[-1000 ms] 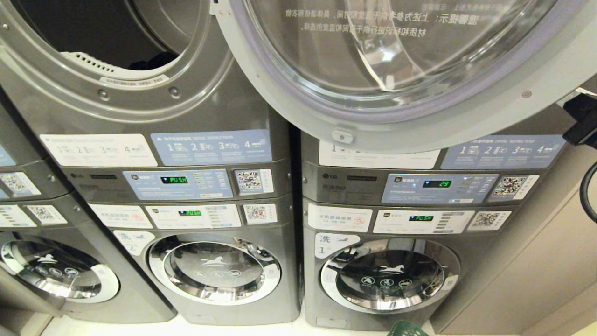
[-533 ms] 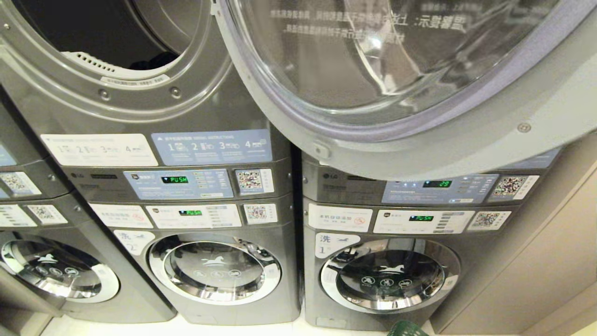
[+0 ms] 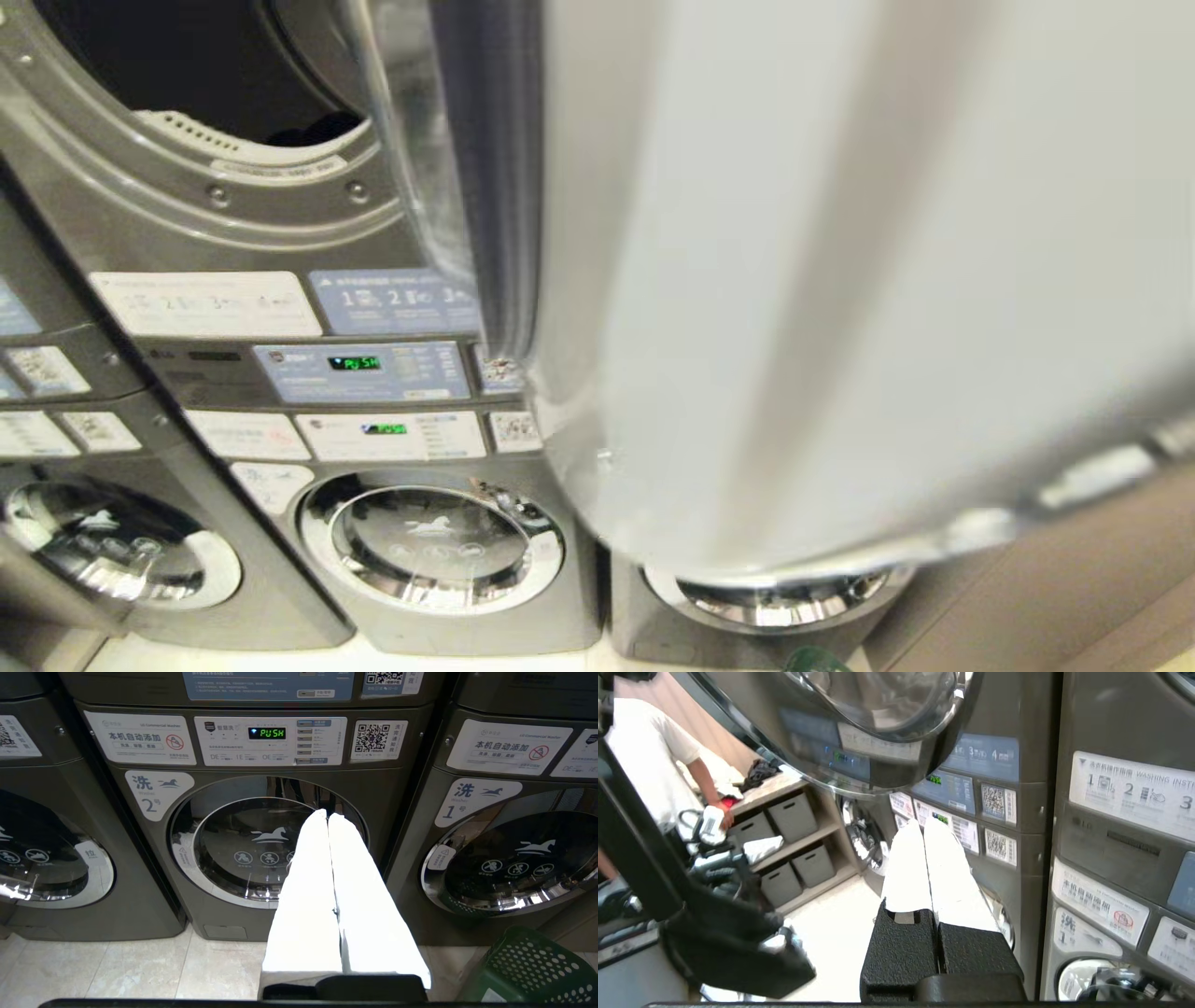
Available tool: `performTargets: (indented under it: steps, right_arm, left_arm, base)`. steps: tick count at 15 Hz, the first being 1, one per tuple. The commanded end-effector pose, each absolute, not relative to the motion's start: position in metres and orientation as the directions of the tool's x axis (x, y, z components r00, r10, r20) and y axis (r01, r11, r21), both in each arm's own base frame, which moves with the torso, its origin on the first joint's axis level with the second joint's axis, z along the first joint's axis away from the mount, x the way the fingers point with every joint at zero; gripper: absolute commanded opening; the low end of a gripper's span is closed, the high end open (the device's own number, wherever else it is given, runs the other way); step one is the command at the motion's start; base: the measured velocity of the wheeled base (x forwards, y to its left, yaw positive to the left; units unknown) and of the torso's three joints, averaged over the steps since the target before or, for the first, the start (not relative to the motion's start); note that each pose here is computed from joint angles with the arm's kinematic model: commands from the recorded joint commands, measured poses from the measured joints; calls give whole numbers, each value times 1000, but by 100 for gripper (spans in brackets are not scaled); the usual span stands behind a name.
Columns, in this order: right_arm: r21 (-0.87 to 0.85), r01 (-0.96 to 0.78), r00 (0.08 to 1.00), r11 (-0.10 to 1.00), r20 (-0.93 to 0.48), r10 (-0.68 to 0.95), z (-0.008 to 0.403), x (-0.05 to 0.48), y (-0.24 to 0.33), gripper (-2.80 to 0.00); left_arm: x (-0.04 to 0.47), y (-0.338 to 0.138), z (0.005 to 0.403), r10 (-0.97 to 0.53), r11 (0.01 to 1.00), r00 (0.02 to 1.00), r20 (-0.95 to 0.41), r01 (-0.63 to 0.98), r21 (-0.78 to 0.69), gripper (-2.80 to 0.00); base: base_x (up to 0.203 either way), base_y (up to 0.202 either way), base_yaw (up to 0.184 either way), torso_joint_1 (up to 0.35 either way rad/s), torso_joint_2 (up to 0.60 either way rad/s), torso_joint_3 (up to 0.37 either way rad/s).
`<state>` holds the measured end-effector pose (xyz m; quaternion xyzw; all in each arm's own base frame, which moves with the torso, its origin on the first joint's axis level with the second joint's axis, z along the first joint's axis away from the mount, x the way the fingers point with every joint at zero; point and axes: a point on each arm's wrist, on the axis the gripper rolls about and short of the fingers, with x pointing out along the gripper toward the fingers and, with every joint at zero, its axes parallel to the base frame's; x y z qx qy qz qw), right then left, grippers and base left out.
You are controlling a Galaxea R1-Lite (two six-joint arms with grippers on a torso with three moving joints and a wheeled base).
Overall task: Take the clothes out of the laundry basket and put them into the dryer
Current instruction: Close the dryer
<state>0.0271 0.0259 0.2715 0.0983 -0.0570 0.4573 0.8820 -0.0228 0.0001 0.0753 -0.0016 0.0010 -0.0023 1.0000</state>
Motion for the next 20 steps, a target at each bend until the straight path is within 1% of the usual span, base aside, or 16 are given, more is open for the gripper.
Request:
performTargets:
  steps: [1,10,14,17,20]
  right_arm:
    - [105,-825,563,555,223,796,269,16,20,-280]
    - [104,-823,567,558,222,794,259,10,16,-280]
    - [78,-821,567,566,226,792,256,7,15,-280]
    - [64,-820,567,569,218,794,262,12,17,-280]
    - [55,-828,558,558,178,810,279,36,32,-280]
  left_arm:
    - [-23,0,75,-5,1000,1000,-2,5,-3,-280]
    - [-23,0,75,-5,1000,1000,-2,5,-3,-280]
    - [-23,0,75,-5,1000,1000,-2,5,-3,-280]
    - [-23,0,75,-5,1000,1000,-2,5,-3,-280]
    - [-23,0,75,-5,1000,1000,-2,5,-3,-280]
  base:
    - [0,0,0,0,0,0]
    - [0,0,0,0,0,0]
    - [0,0,0,0,0,0]
    - [0,0,0,0,0,0]
    - [0,0,0,0,0,0]
